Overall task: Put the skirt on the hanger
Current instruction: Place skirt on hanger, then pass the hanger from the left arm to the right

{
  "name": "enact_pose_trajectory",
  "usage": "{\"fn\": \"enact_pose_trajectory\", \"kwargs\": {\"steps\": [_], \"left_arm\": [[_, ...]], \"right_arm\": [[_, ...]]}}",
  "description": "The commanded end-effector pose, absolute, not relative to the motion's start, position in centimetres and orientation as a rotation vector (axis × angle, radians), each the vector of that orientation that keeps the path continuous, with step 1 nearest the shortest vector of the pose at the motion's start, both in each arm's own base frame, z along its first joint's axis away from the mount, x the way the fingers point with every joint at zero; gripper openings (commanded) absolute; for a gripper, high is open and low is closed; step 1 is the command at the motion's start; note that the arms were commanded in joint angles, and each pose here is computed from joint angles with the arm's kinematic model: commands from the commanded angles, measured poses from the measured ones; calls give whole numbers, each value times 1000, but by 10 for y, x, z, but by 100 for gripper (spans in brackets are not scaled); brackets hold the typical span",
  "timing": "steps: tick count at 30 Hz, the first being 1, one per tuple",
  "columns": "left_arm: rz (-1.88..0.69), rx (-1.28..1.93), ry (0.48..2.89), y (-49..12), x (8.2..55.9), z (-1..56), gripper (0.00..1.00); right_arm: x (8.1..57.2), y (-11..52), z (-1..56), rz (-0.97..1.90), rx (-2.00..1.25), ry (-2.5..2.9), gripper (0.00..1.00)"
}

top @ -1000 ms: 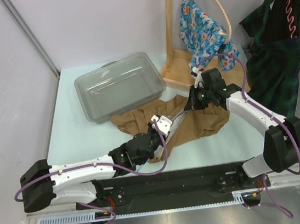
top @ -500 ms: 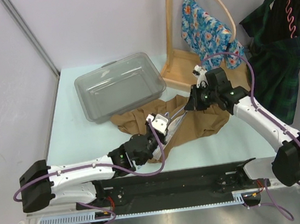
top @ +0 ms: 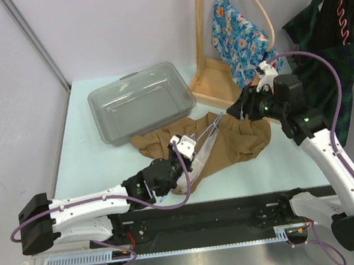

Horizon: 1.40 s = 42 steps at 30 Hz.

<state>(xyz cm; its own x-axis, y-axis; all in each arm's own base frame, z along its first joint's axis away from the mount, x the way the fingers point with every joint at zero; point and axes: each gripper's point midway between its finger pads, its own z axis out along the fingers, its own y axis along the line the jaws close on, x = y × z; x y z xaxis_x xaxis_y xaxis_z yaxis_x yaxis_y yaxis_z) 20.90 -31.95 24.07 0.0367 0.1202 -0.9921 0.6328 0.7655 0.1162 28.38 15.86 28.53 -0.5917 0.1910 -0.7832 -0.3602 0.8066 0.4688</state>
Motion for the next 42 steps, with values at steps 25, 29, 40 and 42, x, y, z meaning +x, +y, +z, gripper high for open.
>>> {"fn": "enact_pose_trajectory", "kwargs": {"steps": [25,29,40,42], "left_arm": [[-906,1065,1172,-304,104,424,0],[-949,1100,1141,-307,96,457,0],[-1124,1173,1137,-323,72,468,0],[-1141,1168,1131,-323,70,470,0]], "right_arm": [[176,200,422,912,-924,1424,93],[165,205,428,936,-1038,1445,91],[123,220,417,982,-1298,1476,90],[115,223,412,1004,-1330,1474,91]]}}
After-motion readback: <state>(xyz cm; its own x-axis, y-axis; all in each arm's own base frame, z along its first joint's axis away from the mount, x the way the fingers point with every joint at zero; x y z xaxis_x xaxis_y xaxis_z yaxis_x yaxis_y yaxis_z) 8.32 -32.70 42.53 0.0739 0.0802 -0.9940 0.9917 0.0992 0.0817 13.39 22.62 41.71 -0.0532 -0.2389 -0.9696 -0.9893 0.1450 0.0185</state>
